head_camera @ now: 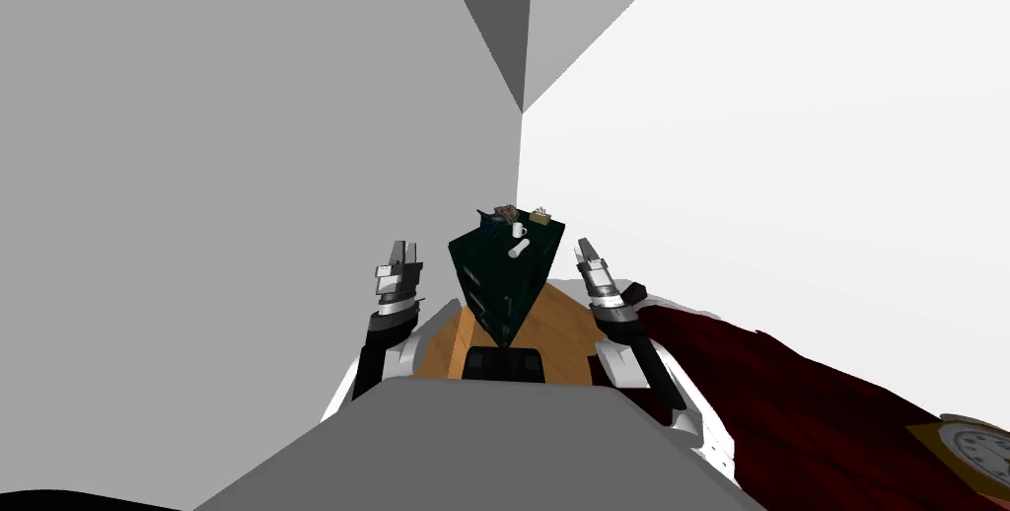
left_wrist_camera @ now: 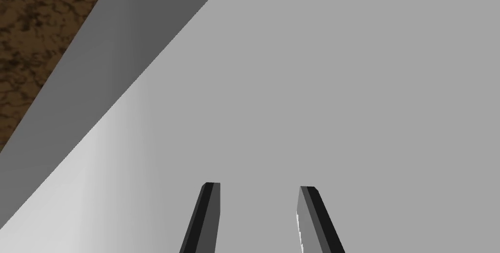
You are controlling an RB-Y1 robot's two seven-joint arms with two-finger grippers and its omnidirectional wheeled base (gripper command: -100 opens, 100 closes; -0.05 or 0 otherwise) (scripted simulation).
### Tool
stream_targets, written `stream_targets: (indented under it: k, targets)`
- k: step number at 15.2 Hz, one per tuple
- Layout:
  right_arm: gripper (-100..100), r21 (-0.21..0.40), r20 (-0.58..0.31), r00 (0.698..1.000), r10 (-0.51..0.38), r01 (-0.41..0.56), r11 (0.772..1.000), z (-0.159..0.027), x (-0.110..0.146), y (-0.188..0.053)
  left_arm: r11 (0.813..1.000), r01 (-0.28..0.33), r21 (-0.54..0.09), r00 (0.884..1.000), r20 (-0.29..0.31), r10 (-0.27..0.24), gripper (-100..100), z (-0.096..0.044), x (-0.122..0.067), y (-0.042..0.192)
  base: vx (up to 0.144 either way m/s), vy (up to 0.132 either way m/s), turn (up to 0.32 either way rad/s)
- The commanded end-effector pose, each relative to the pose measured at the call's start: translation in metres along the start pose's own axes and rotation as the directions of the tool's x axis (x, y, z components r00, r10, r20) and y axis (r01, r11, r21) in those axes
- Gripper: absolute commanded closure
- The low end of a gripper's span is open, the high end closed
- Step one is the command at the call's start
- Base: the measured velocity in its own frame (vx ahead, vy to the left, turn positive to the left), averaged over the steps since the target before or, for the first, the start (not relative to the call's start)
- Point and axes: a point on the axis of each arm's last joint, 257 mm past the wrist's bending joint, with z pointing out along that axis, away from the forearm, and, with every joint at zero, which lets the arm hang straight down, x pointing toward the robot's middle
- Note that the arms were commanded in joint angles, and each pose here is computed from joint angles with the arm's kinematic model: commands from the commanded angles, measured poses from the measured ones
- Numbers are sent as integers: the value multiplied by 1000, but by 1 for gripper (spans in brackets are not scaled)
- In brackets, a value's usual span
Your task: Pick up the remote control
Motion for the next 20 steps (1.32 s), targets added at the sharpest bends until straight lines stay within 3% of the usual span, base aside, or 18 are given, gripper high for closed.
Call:
stream_targets:
  k: [1, 10, 17, 20]
  targets:
    - [-100, 19, -51, 998, -32, 33, 999, -3, 7, -6, 1000, 0, 0, 1000, 0, 0, 0, 0, 0, 0, 0, -32, 91]
    - [-100, 27, -233, 962, -140, 150, 988, -13, 26, -20, 1000, 0, 0, 1000, 0, 0, 0, 0, 0, 0, 0, -24, 68]
    - [-100, 27, -234, 962, -140, 151, 988, -13, 26, -20, 1000, 0, 0, 1000, 0, 0, 0, 0, 0, 0, 0, -4, 11]
    - [-100, -8, -249, 950, -187, 191, 982, -8, 25, -15, 1000, 0, 0, 1000, 0, 0, 0, 0, 0, 0, -169, 111, 114]
